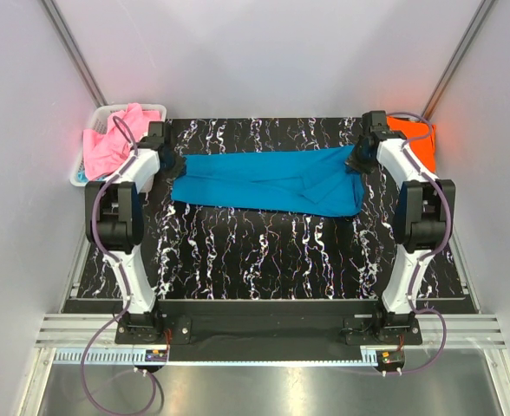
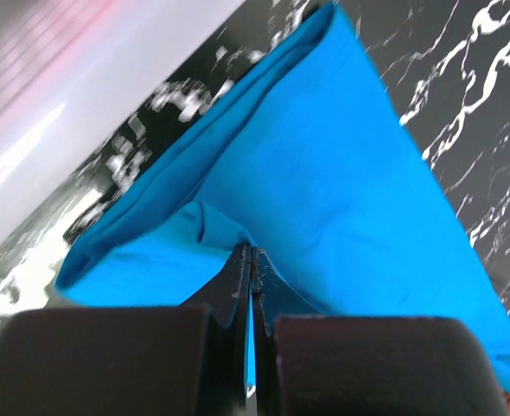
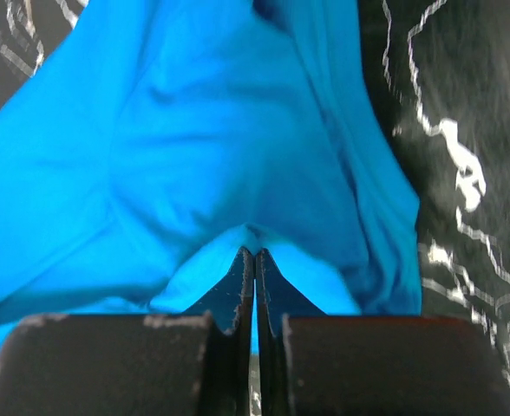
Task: Fold and stack the t-shirts
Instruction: Fold the tshirt
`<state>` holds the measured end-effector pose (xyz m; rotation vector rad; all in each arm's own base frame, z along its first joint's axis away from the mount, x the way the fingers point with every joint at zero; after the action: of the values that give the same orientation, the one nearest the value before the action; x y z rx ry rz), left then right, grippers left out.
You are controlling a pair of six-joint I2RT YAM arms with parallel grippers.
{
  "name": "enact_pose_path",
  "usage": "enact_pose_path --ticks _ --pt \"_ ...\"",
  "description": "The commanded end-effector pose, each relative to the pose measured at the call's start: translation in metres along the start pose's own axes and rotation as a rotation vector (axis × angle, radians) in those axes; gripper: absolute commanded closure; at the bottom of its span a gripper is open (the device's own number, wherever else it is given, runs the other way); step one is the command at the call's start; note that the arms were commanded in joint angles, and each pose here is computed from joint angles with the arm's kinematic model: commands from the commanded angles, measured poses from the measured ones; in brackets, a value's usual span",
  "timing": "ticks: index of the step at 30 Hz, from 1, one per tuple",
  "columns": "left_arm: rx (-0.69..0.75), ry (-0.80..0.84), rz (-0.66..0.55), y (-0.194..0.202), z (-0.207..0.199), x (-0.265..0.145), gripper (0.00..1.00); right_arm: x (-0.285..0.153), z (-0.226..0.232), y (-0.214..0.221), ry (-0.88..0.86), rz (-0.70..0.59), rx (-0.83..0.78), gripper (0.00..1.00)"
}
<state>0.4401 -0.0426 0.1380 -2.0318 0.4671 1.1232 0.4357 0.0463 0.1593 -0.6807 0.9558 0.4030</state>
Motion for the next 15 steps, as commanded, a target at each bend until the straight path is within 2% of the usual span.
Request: enact_pose_path --ticks 1,8,12,13,14,15 --pt "0.023 0.001 -0.03 -0.016 -0.013 0.008 1.0 0.004 0.014 -0.027 -0.052 -0.06 -0.001 1.0" --pt "0.032 -0.06 -0.04 -0.023 -0.012 0.021 1.0 0.021 0.024 -0.042 -0.086 -0.053 -0.003 1.0" --pt "0.024 -0.105 -0.039 -0.021 -0.005 0.024 1.0 0.038 0.028 -0.042 -0.118 -0.002 -0.007 1.0" --pt "0.021 -0.115 -0.036 -0.019 -0.004 0.024 1.0 0.04 0.03 -0.043 -0.129 0.008 -0.011 0.95" --pt "0.023 -0.119 -0.034 -0.018 -0.002 0.024 0.97 0.04 0.034 -0.045 -0.144 0.009 -0.015 0.82" --pt "0.028 -0.121 -0.036 -0.018 -0.002 0.024 0.86 0.045 0.036 -0.042 -0.162 0.035 -0.028 0.75"
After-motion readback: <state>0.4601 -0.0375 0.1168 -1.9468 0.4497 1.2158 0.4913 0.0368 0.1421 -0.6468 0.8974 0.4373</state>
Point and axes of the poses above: each gripper's point midway between its finger pads, its own x axis out along the fingers, its own z axis along the line the jaws close on, y = z × x, the point moved 7 cm from there along -x, back along the fingers, and after that the axes turned 14 degrees about x, right-handed, at the moved point
